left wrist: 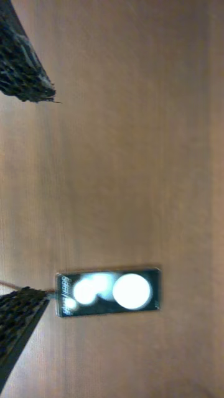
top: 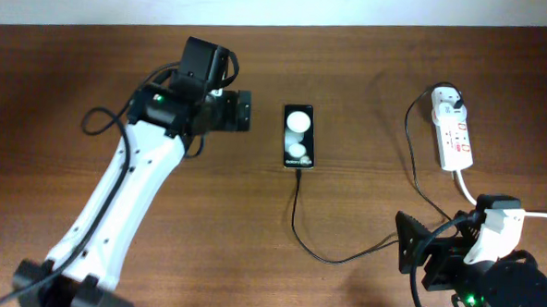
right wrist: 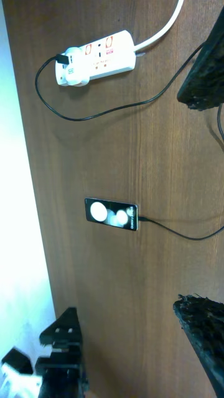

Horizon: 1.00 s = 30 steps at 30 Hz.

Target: Plug charger to phone and switch on socket

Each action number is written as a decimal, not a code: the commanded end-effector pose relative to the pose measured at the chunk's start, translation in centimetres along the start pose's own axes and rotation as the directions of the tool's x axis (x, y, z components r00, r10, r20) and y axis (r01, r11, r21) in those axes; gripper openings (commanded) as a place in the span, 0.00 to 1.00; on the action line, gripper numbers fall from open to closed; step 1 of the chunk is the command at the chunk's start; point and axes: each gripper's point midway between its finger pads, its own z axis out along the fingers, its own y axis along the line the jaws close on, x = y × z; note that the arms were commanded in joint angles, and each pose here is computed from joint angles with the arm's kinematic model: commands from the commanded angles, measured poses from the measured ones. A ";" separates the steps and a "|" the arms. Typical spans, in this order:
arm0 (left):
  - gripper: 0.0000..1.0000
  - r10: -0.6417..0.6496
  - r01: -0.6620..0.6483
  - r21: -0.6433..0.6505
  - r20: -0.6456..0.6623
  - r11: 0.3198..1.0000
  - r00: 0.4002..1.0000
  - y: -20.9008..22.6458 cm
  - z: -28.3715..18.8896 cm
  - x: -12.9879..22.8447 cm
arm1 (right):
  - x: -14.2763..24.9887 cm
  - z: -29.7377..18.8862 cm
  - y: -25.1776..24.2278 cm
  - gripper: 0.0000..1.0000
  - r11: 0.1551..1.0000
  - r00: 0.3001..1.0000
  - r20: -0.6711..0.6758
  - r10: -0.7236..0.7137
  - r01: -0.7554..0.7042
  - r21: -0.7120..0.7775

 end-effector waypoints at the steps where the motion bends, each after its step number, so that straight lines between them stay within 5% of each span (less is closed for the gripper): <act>1: 0.99 0.011 -0.007 -0.113 0.033 0.994 0.999 3.0 -4.7 1.0 | -0.4 -0.2 -0.3 0.99 1.000 1.000 0.017 0.001 -0.001 0.016; 7: 0.99 0.009 0.005 -0.171 0.077 0.985 0.997 5.6 -11.3 3.5 | -0.4 -0.2 -0.3 0.99 1.000 1.000 0.017 0.001 -0.001 0.016; 17: 0.99 -0.047 0.101 -0.114 0.404 0.988 0.913 8.9 -24.1 6.9 | -0.4 -0.2 -0.3 0.99 1.000 1.000 0.017 0.001 -0.001 0.016; 30: 0.99 -0.001 0.032 -0.183 0.167 0.983 0.986 10.8 -23.8 14.8 | -0.4 -0.2 -0.3 0.99 1.000 1.000 0.017 0.001 -0.001 0.016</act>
